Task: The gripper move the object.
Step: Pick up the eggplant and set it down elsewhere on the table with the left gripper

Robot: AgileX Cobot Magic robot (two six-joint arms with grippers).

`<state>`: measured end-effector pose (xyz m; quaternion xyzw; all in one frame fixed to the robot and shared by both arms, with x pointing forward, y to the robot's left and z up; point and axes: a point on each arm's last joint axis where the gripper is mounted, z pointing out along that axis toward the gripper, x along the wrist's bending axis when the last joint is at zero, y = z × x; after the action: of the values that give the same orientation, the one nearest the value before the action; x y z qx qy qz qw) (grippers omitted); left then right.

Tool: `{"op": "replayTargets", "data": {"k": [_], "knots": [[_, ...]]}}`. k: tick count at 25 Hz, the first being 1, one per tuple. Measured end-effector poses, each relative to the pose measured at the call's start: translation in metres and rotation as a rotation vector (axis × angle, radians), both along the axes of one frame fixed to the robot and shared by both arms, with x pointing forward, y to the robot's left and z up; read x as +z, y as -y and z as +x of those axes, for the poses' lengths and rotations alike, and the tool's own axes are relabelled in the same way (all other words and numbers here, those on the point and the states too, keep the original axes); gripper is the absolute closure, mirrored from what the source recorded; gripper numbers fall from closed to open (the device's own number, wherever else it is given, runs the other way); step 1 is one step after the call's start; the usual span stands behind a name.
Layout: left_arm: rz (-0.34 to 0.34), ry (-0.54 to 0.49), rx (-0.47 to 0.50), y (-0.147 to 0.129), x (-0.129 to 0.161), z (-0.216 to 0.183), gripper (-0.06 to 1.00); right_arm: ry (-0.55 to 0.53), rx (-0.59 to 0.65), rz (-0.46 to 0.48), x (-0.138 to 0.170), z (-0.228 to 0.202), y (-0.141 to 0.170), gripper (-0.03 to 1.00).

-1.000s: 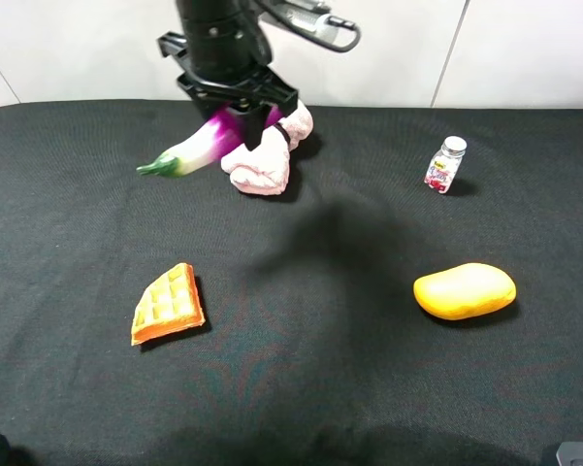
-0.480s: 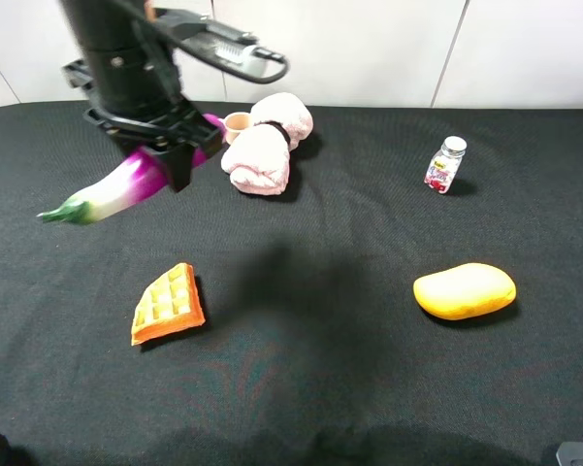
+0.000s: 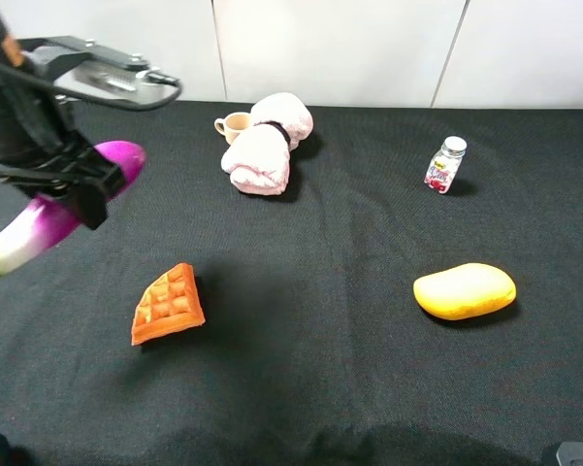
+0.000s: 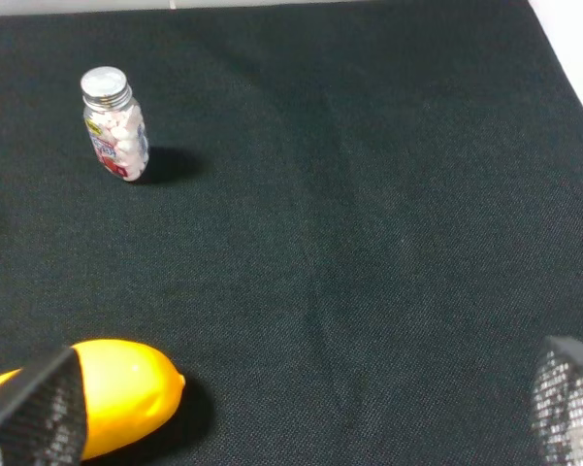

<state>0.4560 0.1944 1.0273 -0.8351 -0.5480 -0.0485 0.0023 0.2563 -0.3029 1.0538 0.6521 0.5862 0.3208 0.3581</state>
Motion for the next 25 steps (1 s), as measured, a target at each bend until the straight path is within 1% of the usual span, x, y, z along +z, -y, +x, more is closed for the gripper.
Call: {"op": "replayTargets", "data": {"k": [4,9,17,22,25], "knots": [[0.002,0.015,0.046,-0.019,-0.003,-0.008,0.39,0.0,0.0,0.0,0.0,0.0,0.0,0.27],[0.036,0.034,0.068,-0.032,-0.008,-0.008,0.39,0.0,0.0,0.0,0.0,0.0,0.0,0.27],[-0.011,0.127,0.091,-0.036,-0.012,0.004,0.39,0.0,0.0,0.0,0.0,0.0,0.0,0.27],[-0.003,0.086,0.091,-0.032,-0.031,0.014,0.39,0.0,0.0,0.0,0.0,0.0,0.0,0.27],[-0.015,0.061,0.098,-0.028,-0.043,0.02,0.39,0.0,0.0,0.0,0.0,0.0,0.0,0.27]]}}
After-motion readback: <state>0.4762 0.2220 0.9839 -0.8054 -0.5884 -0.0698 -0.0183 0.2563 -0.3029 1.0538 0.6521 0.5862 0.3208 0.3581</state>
